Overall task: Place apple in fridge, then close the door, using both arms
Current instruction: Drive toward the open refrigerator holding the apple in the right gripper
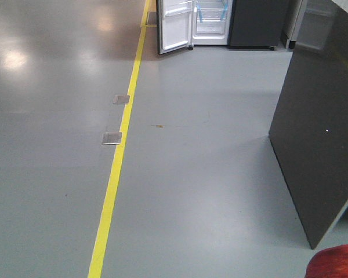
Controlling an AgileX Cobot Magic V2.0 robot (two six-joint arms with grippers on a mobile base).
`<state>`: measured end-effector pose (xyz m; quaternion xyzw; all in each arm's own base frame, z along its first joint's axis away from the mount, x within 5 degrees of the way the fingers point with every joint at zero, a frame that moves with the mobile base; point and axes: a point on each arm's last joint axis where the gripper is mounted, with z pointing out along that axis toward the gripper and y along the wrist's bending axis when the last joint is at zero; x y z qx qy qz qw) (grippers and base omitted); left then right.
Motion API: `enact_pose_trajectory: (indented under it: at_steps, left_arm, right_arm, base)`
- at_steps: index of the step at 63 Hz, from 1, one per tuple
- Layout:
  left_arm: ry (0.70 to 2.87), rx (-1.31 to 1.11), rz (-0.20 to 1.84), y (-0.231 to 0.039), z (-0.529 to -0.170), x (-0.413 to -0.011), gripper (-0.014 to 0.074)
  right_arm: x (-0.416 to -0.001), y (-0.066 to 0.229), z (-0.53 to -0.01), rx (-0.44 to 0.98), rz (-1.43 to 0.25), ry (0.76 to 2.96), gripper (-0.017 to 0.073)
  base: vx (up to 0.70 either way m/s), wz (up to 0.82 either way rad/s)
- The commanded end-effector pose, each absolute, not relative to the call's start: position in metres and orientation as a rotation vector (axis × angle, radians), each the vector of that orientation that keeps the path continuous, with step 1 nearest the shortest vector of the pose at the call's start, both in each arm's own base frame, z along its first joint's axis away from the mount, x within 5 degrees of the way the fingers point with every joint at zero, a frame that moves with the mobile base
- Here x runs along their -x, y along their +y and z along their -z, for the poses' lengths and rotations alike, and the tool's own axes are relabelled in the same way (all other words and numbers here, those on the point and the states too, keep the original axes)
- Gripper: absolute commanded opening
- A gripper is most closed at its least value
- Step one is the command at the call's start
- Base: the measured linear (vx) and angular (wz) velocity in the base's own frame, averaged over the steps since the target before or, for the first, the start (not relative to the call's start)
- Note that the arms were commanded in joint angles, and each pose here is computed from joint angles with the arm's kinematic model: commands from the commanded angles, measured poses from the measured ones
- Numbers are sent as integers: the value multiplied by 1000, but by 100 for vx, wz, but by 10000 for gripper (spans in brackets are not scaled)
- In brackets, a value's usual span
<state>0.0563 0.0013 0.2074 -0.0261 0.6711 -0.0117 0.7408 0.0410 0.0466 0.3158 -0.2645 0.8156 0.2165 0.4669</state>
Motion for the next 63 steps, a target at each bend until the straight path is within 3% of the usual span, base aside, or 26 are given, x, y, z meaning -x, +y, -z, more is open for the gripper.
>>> enact_pose_trajectory:
  at_steps: [1,63]
  left_arm:
    - [1408,71,37,2,-207,-55,-6]
    - [1408,71,37,2,-207,-55,-6]
  right_arm:
    - [-44,48,-329,610,-550,1920,401]
    - [-44,48,-329,610,-550,1920,401]
  base:
    - [23,8]
    - [26,1]
